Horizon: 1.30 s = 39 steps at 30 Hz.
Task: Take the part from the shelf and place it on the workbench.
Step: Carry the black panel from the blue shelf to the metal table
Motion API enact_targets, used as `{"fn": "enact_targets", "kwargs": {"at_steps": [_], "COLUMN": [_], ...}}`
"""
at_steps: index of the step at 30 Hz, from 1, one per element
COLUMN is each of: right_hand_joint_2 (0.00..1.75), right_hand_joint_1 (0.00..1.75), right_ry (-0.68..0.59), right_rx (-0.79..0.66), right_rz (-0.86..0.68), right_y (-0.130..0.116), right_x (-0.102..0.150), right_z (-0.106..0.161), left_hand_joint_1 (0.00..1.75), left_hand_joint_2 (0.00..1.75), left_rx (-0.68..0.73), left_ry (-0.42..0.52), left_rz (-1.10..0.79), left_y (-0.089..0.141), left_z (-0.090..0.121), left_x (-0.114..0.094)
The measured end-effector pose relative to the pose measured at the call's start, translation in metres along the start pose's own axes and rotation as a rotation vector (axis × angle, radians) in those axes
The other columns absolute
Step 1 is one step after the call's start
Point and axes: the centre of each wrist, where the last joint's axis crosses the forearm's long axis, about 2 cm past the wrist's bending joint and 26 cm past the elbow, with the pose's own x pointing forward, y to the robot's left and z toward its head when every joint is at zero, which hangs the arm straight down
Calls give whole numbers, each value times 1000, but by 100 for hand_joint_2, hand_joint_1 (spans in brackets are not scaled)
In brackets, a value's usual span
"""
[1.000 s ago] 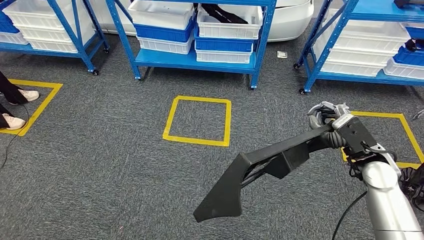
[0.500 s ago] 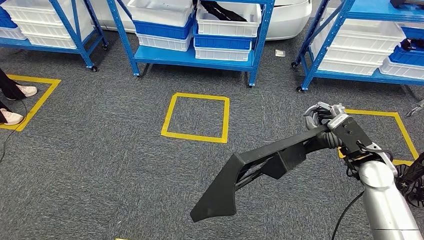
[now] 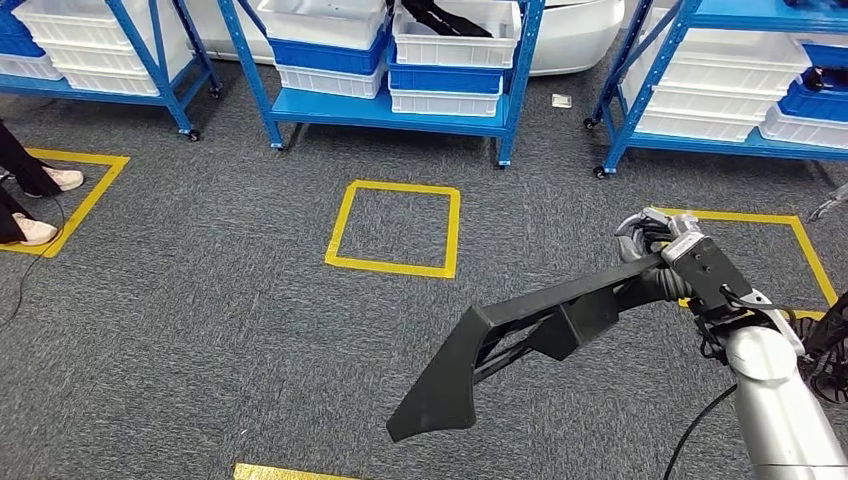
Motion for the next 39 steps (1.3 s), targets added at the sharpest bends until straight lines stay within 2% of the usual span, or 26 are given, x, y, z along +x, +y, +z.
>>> {"fn": "enact_targets", "kwargs": {"at_steps": [9,16,29,34,39], "right_hand_joint_2": [175,175,175,175,175], "right_hand_joint_1": [175,175,175,175,175], "right_ry": [24,6,2,2,18], "right_rx": [-8,-20,-23,-24,-24], "right_rz": [16,31,52,54,80], "right_y": [1,-9,-17,-28,-33], "right_x": [3,6,7,6,3], "right_z": [12,-3,-16,-29,-35], "left_hand_joint_1": [0,0,0,0,0], "left_hand_joint_2": [0,0,0,0,0], "left_rx": [-16,-28,48,145,131], "left_ry": [3,-2,62,110,100], "left_rz": [-6,-2,-12,-44,-38], "left_y": [0,0,2,10,17], "left_z": [0,0,0,-1,-2], "left_x": [-1,0,0,-1,-3]}}
